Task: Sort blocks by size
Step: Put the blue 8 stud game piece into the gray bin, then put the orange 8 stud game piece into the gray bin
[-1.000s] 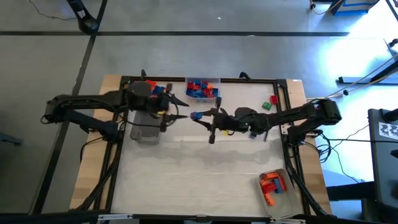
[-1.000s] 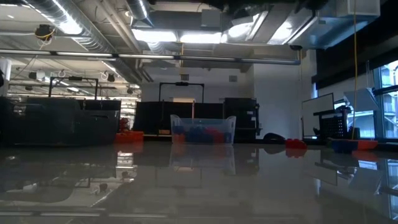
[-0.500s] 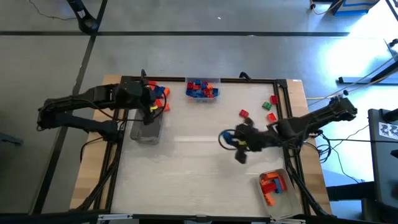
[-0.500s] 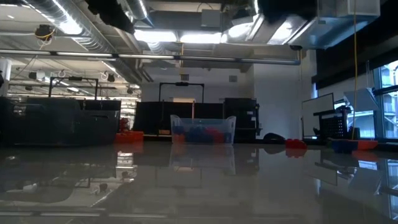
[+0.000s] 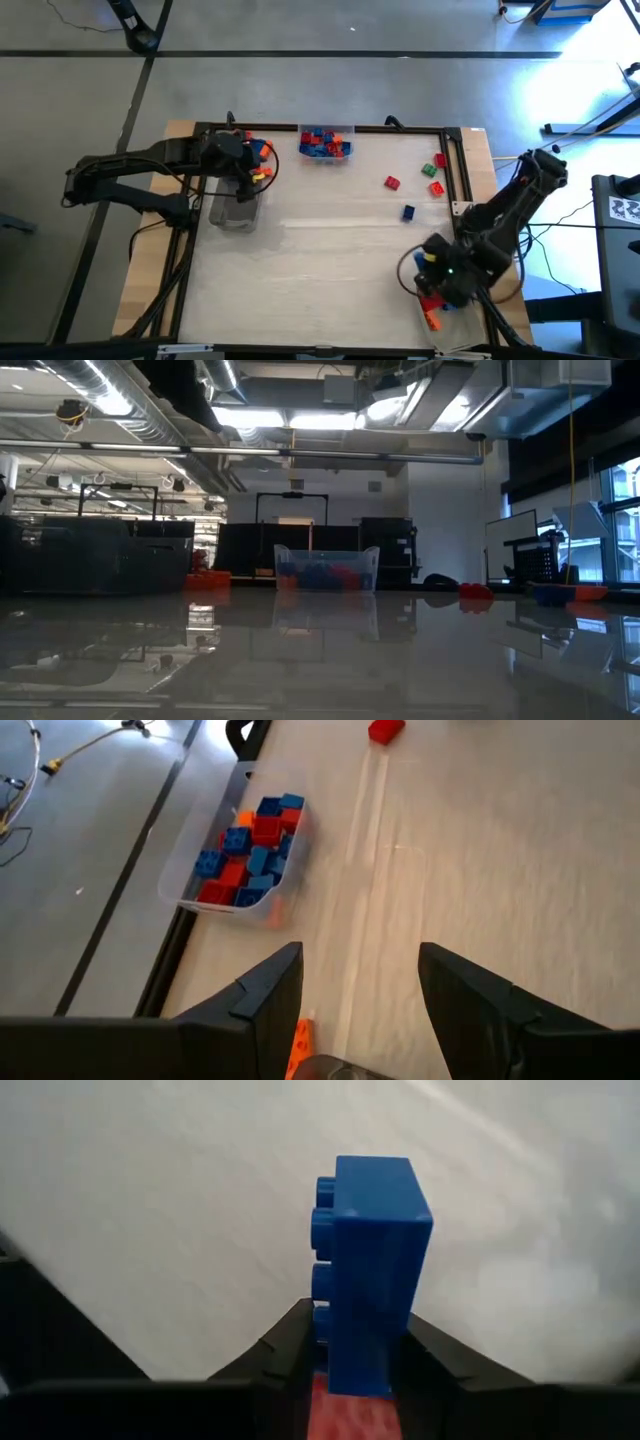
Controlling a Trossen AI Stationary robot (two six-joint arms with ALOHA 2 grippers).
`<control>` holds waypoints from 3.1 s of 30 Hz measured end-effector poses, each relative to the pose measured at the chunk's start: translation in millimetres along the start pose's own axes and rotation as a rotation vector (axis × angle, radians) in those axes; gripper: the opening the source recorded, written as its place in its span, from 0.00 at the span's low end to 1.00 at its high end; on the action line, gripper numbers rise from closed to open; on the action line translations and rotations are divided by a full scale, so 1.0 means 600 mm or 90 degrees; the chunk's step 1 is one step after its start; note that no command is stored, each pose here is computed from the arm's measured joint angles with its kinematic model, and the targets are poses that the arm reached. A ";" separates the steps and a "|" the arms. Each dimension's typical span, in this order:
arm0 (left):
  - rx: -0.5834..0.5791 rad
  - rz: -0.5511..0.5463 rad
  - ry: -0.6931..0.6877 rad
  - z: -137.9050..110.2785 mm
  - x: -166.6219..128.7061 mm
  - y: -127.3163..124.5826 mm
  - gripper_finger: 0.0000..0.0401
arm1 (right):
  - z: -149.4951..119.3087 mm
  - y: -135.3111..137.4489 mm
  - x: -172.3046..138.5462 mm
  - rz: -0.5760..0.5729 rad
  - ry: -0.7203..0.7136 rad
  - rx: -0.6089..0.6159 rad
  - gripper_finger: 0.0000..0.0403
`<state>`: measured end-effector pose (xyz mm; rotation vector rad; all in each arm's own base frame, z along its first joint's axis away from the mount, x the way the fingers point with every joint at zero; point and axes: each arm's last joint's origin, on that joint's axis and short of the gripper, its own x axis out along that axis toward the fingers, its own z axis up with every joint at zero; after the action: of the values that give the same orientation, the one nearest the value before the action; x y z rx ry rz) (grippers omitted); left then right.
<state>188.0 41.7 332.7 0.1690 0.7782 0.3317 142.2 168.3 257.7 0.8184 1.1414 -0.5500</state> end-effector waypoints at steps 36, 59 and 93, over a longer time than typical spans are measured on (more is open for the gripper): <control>-0.191 0.166 0.091 -0.077 0.146 0.105 0.46 | -0.119 -0.032 0.069 0.006 0.142 0.145 0.26; -0.345 0.162 0.298 -0.186 0.318 0.188 0.46 | -0.113 -0.017 0.010 0.023 0.268 0.203 0.57; -0.194 0.082 0.272 -0.147 0.283 0.159 0.19 | -0.097 -0.006 -0.044 0.047 0.248 0.189 0.56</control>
<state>216.2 193.7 184.8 -0.1460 1.1287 0.6152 97.4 212.1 270.4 1.2588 1.3959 -0.5174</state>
